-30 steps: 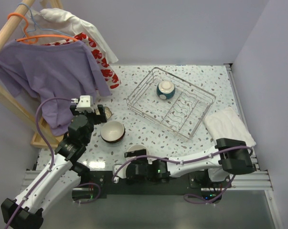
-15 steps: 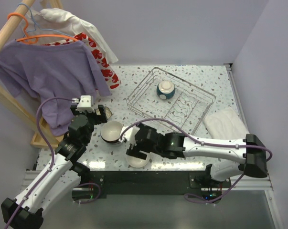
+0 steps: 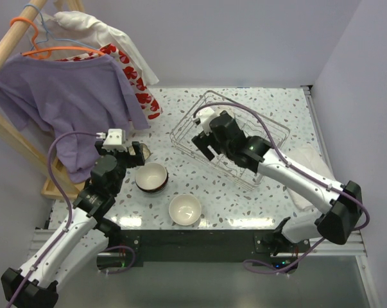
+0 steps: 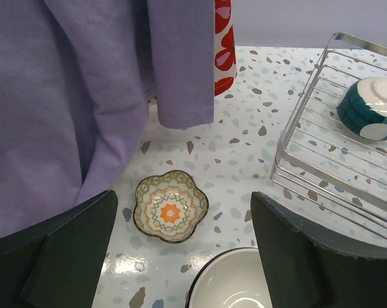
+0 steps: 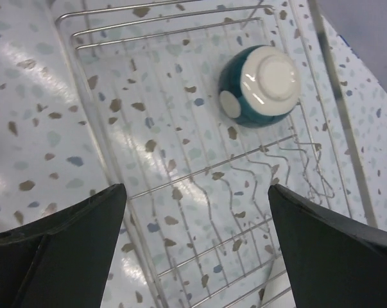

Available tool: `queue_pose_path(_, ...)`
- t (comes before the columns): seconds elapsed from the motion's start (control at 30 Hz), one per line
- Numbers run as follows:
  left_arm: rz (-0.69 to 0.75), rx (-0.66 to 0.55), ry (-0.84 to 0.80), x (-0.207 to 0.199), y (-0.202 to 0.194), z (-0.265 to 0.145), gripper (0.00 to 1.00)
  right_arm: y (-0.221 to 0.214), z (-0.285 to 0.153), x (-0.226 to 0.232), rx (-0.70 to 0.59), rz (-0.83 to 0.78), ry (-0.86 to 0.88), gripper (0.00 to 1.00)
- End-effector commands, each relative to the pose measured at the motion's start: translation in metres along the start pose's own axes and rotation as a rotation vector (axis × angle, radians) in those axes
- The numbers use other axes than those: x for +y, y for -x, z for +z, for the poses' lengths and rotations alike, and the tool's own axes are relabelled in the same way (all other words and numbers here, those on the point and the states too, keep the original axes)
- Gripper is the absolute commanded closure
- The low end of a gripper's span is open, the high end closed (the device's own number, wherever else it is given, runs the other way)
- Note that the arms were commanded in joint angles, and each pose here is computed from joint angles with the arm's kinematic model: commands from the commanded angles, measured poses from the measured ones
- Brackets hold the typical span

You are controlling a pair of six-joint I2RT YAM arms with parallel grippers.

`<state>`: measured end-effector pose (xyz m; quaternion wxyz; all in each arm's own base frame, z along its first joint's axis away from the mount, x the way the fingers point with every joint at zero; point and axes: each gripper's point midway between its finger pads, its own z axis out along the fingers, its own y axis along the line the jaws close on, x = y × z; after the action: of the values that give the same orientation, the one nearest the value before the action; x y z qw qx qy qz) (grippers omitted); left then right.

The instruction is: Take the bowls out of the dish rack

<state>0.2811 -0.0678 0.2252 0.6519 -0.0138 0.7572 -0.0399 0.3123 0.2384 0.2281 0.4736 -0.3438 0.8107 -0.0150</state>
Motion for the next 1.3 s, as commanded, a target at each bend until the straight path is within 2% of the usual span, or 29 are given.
queue_pose_path(0.0,-0.024,-0.044,-0.03,-0.005,0.015,-0.002,0.1,0.02,0.031,-0.04,-0.003,-0.001,-0.083,0.02)
queue_pose_path(0.13,-0.027,-0.039,-0.043,-0.007,0.014,-0.002,0.09,0.03,0.062,-0.069,-0.003,-0.008,-0.127,0.01)
queue_pose_path(0.4,-0.028,-0.047,-0.021,-0.002,0.018,-0.005,0.09,0.022,0.118,-0.075,0.083,-0.184,-0.142,0.01)
queue_pose_path(0.53,-0.028,-0.049,-0.024,-0.003,0.018,-0.006,0.08,0.008,0.142,-0.08,0.135,-0.237,-0.21,0.01)
queue_pose_path(0.67,-0.031,-0.044,-0.041,-0.006,0.018,-0.005,0.08,-0.001,0.157,-0.086,0.178,-0.293,-0.26,0.01)
queue_pose_path(0.87,-0.027,-0.042,-0.043,-0.006,0.017,-0.005,0.08,-0.015,0.178,-0.079,0.223,-0.376,-0.244,0.01)
queue_pose_path(1.27,-0.033,-0.041,-0.085,-0.014,0.017,-0.006,0.08,-0.043,0.201,-0.082,0.308,-0.507,-0.318,0.01)
